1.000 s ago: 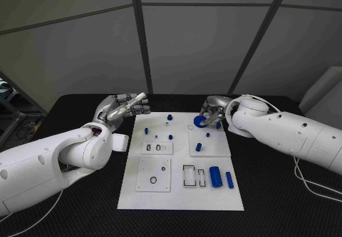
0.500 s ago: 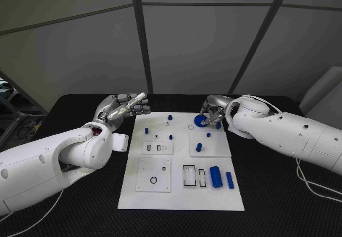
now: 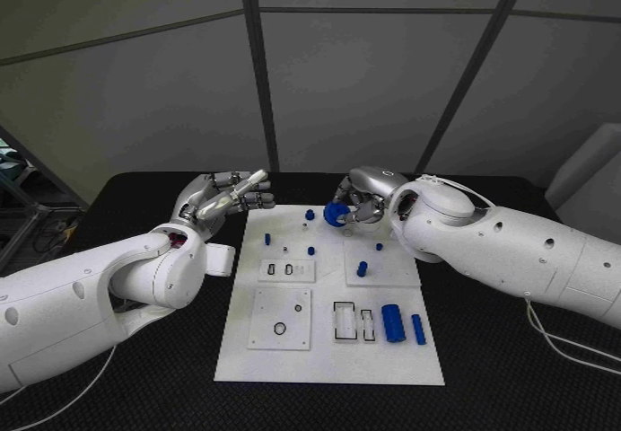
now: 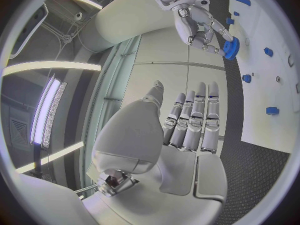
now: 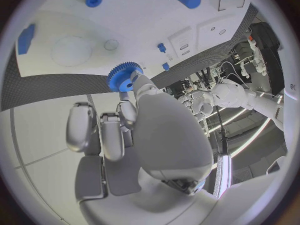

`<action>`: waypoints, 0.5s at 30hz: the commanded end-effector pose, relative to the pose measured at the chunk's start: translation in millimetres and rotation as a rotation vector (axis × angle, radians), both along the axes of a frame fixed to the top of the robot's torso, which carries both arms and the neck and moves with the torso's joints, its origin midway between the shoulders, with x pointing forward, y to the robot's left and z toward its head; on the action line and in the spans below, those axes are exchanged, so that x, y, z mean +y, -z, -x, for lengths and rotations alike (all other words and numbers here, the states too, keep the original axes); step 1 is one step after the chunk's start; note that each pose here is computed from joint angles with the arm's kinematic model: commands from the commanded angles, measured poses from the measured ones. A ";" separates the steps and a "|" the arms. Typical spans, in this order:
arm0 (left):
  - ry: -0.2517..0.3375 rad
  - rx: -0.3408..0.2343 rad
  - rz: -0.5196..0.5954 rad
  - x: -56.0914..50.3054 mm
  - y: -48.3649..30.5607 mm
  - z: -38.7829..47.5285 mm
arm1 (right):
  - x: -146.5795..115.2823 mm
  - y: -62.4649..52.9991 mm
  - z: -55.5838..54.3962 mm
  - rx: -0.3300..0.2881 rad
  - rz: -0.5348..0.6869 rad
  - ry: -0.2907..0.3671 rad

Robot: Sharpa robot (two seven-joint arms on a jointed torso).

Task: Assemble the parts on the task board

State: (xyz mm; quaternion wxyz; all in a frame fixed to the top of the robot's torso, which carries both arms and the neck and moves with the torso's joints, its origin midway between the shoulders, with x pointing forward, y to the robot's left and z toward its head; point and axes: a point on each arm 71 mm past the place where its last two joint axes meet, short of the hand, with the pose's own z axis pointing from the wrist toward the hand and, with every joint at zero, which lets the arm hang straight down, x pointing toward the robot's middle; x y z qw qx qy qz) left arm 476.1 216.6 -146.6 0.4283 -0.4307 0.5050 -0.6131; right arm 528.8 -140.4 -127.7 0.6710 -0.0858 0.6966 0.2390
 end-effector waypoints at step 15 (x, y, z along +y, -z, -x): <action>0.018 -0.008 0.004 -5.2 -1.0 -1.0 | 54.7 9.1 -4.9 -0.066 0.020 -0.065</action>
